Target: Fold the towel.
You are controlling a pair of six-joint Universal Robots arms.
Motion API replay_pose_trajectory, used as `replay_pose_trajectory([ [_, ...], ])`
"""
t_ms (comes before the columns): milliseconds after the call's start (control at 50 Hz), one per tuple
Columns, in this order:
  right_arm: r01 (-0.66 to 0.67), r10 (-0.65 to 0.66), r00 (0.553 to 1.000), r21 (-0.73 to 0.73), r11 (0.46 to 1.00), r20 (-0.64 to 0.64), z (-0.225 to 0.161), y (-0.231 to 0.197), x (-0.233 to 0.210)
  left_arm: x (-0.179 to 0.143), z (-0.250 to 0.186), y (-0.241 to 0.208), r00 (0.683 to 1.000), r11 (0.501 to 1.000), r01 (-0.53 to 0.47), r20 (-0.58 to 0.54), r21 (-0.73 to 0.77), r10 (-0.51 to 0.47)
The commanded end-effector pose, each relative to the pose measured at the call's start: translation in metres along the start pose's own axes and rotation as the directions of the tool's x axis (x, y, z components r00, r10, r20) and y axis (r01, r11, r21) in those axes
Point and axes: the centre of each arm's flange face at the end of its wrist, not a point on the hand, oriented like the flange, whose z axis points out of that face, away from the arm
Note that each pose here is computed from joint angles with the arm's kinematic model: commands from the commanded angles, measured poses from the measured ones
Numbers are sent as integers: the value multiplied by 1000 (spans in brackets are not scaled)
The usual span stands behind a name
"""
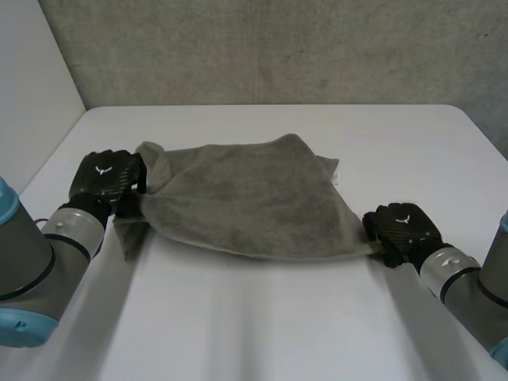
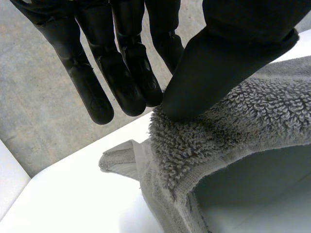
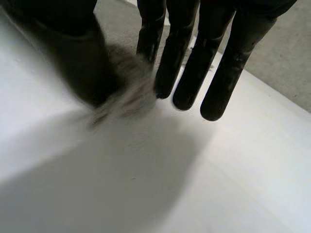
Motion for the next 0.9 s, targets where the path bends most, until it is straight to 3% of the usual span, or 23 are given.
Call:
replay_pose_trajectory([
  [20,10,-9,999,47,999,-32,0,-11,8,0,-1,3,1000,1000,-3,-3,-10,3],
  [260,-64,80,989,130,990,-128,-7,-28,50,7,1,36,999,994,-31,-27,-105,28],
  [340,-56,77,986,142,988,-147,-11,-33,58,3,8,47,988,980,-156,-29,-123,154],
  [440,-60,83,983,141,988,-166,-12,-31,67,-10,12,55,969,959,-245,-9,-142,247],
  [720,-59,85,980,144,988,-181,-16,-35,70,2,-16,15,961,961,-276,-19,-33,275],
  [900,-64,89,981,142,988,-173,-16,-35,69,35,-33,23,947,959,-284,-165,-25,276],
])
